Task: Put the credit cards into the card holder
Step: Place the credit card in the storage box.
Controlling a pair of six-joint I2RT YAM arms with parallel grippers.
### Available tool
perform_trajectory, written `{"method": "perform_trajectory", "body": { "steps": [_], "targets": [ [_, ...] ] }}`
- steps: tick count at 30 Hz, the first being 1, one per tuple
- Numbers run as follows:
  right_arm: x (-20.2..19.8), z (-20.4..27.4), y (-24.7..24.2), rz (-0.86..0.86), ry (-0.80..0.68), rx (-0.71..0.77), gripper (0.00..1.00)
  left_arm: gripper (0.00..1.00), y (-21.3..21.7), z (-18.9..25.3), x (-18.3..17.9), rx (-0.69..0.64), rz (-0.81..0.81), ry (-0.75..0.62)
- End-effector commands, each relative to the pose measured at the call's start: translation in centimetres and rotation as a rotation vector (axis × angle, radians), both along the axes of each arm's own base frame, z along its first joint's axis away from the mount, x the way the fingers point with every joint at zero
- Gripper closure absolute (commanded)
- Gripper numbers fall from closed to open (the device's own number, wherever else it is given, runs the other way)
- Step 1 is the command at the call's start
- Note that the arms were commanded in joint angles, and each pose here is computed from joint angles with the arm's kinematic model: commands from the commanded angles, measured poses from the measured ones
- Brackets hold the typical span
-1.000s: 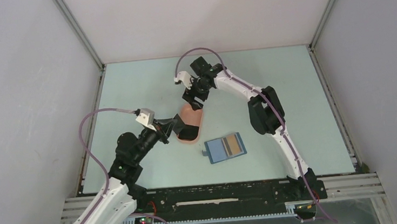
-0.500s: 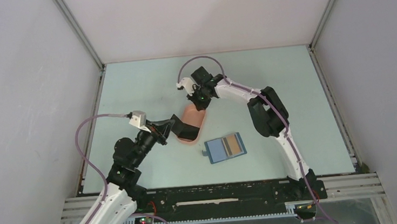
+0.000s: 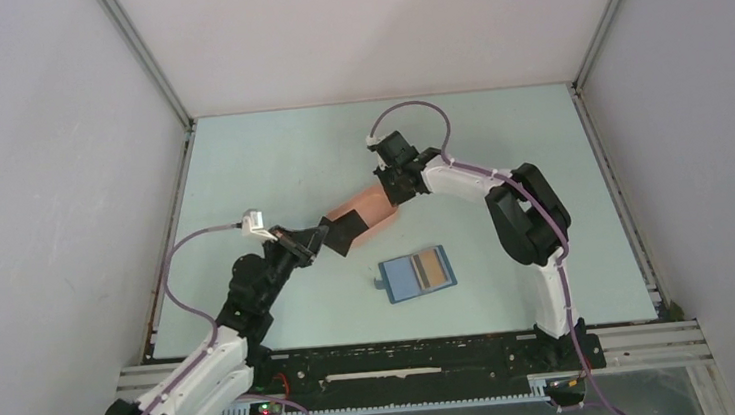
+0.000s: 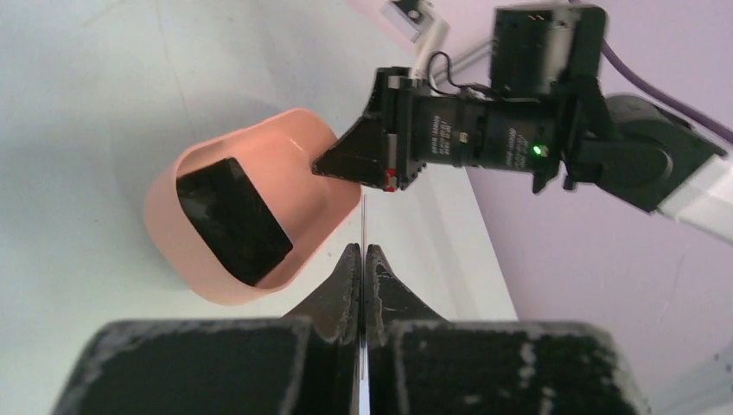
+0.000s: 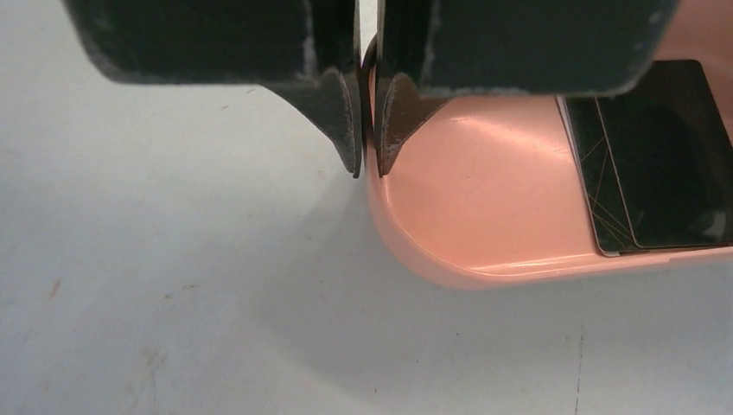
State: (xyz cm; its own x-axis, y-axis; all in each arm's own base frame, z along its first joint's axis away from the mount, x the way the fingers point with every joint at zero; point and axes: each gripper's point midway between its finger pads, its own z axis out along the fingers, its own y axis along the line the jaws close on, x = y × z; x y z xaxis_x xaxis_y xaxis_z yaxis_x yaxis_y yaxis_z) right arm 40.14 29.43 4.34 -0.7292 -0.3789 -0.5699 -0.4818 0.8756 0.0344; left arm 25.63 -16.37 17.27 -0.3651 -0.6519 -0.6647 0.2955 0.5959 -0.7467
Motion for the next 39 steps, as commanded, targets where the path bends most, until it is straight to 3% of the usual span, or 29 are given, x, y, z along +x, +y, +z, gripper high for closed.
{"method": "perform_trajectory", "body": {
  "steps": [1,4,8,11,12,14,18,21,27,31,34,37,39],
  "targets": [
    [0.1,0.3,1.0,-0.200,0.081,0.159,0.84,1.00,0.1,1.0,1.4,-0.172,0.073,0.027],
    [-0.1,0.6,1.8,-0.145,0.082,0.182,0.64,1.00,0.1,-0.1,2.4,-0.157,0.112,0.059],
    [-0.4,2.3,1.1,-0.054,0.035,0.169,0.46,1.00,-0.3,0.0,3.2,-0.143,0.107,0.036],
    [-0.8,5.0,0.3,0.056,-0.010,0.201,0.43,1.00,-1.4,0.7,3.1,-0.129,0.046,-0.001],
    [-1.7,5.9,0.4,0.172,-0.010,0.227,0.43,1.00,-1.7,1.3,3.0,-0.129,0.019,-0.034],
    [-4.1,8.7,0.9,0.397,0.007,0.349,0.42,1.00,-2.7,2.4,2.2,-0.108,-0.064,-0.112],
    [-9.9,13.4,1.9,0.769,0.071,0.653,0.26,1.00,-4.5,4.5,0.5,-0.027,-0.234,-0.275],
    [-12.6,14.3,2.5,0.892,0.113,0.741,0.19,1.00,-5.4,5.2,-0.4,0.023,-0.326,-0.342],
    [-13.8,14.9,3.9,0.928,0.171,0.789,0.06,1.00,-5.9,6.2,-1.2,0.037,-0.384,-0.388],
    [-15.5,14.9,5.2,0.976,0.231,0.806,0.08,1.00,-6.1,6.3,-1.3,0.028,-0.399,-0.387],
    [-16.2,14.4,5.9,0.990,0.280,0.820,0.17,1.00,-6.3,6.9,-1.6,0.007,-0.415,-0.407],
    [-16.5,14.5,6.2,1.000,0.332,0.840,0.43,1.00,-6.5,6.9,-1.7,-0.007,-0.429,-0.408],
    [-16.5,14.7,6.2,1.000,0.360,0.856,0.65,1.00,-6.5,6.8,-1.7,-0.011,-0.432,-0.403]
  ]
}}
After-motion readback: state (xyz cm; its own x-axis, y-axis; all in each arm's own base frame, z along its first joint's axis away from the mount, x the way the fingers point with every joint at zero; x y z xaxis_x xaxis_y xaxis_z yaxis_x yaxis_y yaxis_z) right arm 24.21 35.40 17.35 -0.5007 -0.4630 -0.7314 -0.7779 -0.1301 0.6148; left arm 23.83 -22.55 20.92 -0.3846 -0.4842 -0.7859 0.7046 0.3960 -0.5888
